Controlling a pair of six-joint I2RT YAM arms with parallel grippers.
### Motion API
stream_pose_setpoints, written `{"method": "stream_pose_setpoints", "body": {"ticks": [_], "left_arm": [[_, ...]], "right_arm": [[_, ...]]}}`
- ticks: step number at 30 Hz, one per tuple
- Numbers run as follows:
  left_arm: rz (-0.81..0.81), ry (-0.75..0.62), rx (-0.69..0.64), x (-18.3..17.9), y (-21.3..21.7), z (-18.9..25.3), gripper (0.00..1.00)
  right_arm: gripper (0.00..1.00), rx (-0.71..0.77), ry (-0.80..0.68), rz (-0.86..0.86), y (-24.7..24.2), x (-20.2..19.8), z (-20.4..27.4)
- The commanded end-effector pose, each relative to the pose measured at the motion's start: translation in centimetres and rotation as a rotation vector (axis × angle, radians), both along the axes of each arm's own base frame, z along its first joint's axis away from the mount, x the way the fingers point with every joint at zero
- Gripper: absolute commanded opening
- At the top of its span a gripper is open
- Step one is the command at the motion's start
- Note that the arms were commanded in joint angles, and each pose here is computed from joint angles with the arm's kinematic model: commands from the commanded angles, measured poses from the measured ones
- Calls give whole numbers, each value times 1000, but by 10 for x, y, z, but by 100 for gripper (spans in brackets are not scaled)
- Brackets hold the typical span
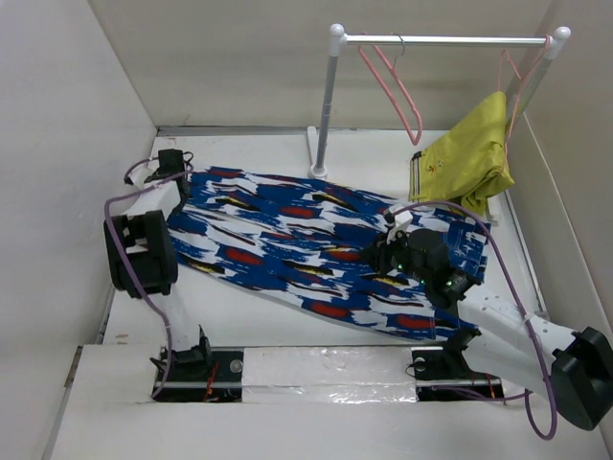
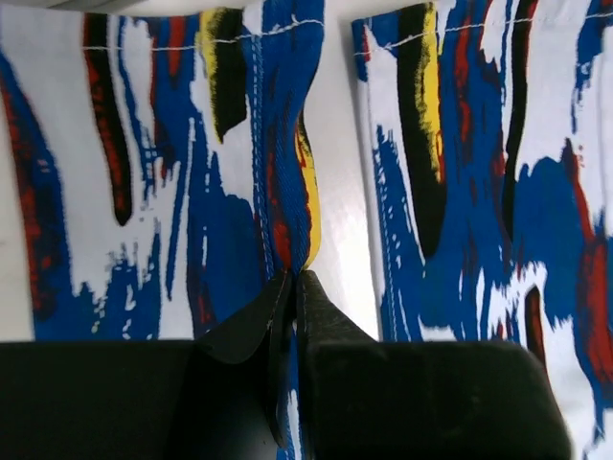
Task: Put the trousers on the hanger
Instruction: Flatten out the trousers at the center of the board.
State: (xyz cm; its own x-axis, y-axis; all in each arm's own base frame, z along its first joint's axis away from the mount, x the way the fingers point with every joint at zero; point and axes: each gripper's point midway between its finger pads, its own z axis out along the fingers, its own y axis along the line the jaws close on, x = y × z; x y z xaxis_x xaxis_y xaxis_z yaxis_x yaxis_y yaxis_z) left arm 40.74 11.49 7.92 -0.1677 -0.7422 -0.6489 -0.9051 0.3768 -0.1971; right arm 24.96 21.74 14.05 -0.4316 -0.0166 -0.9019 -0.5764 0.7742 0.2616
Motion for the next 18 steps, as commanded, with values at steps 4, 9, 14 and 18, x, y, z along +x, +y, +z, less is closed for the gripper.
{"method": "stream_pose_setpoints", "body": {"ticks": [4,9,14,18], "left_arm": [[-46,120,16,29,2,-27,7],[-67,54,30,29,-3,-17,42],[-74,-44,56,6,-5,12,51],[-59,-182,62,-17,-14,48,49]], "right_arm": [[27,27,-48,-28,2,12,13],[27,7,-47,-19,7,12,10],[21,7,-46,4,14,10,9],[4,4,-45,23,20,6,8]]}}
